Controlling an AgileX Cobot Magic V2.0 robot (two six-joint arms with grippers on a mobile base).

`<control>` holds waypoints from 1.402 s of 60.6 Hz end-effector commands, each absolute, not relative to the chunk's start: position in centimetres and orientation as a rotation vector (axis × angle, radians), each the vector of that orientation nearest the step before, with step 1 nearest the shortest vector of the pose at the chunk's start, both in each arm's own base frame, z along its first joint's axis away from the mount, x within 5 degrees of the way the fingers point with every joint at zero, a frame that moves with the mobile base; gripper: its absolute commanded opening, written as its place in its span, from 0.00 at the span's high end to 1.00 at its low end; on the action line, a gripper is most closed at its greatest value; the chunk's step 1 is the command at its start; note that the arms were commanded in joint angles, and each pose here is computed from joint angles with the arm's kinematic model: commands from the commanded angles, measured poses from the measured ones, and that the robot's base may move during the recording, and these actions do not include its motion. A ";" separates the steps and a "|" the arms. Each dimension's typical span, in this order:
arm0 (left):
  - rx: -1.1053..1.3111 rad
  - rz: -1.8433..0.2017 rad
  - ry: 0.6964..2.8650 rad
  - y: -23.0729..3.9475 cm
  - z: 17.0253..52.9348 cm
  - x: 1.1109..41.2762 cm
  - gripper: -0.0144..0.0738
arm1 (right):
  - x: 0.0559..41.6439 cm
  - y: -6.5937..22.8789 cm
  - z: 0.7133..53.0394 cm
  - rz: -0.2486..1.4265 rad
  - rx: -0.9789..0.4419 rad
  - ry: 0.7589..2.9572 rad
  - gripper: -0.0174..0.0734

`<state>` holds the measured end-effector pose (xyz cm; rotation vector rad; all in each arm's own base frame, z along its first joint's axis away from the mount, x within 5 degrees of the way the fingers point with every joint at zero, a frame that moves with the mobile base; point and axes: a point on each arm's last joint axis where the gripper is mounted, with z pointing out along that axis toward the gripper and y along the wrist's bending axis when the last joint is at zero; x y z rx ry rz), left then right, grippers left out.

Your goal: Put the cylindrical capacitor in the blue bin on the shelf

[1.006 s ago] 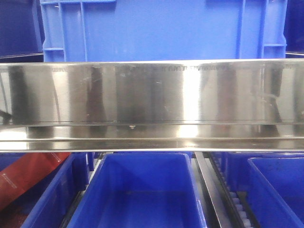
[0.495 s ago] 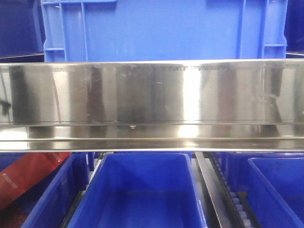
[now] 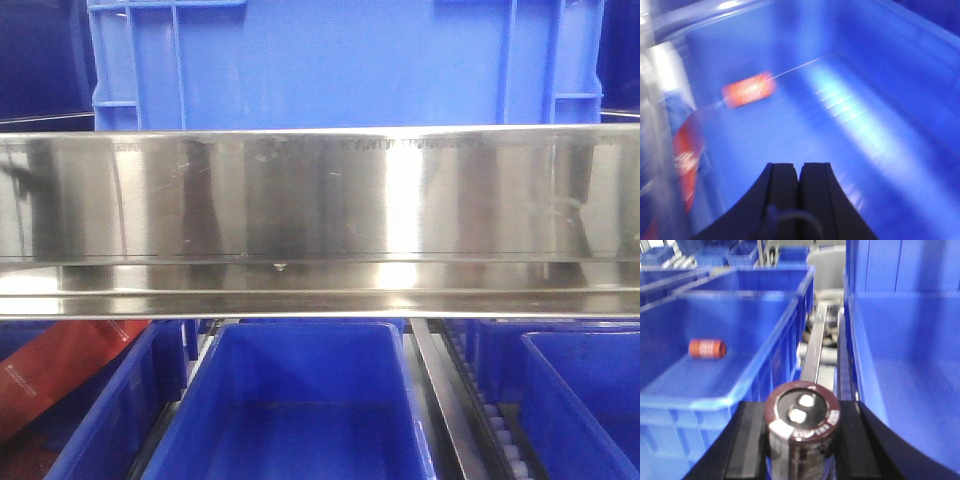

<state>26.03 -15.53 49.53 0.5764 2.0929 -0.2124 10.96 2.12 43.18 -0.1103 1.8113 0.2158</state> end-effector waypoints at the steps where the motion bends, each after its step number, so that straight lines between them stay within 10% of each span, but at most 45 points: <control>1: 0.534 -0.223 2.042 -13.5 50.2 23.7 0.89 | 10.9 2.1 43.4 0.217 -0.114 1.804 0.89; 32: 0.420 -0.290 1.903 -4.9 45.2 9.8 0.89 | 14.6 4.6 44.7 0.247 -0.324 1.853 0.89; 69: 0.385 -0.298 1.861 -2.5 43.0 6.2 0.96 | 32.5 17.5 44.6 0.347 -0.690 2.124 0.88; 85: 0.384 -0.307 1.863 -2.5 43.0 6.1 0.96 | 36.4 19.5 39.6 0.360 -0.661 2.264 0.34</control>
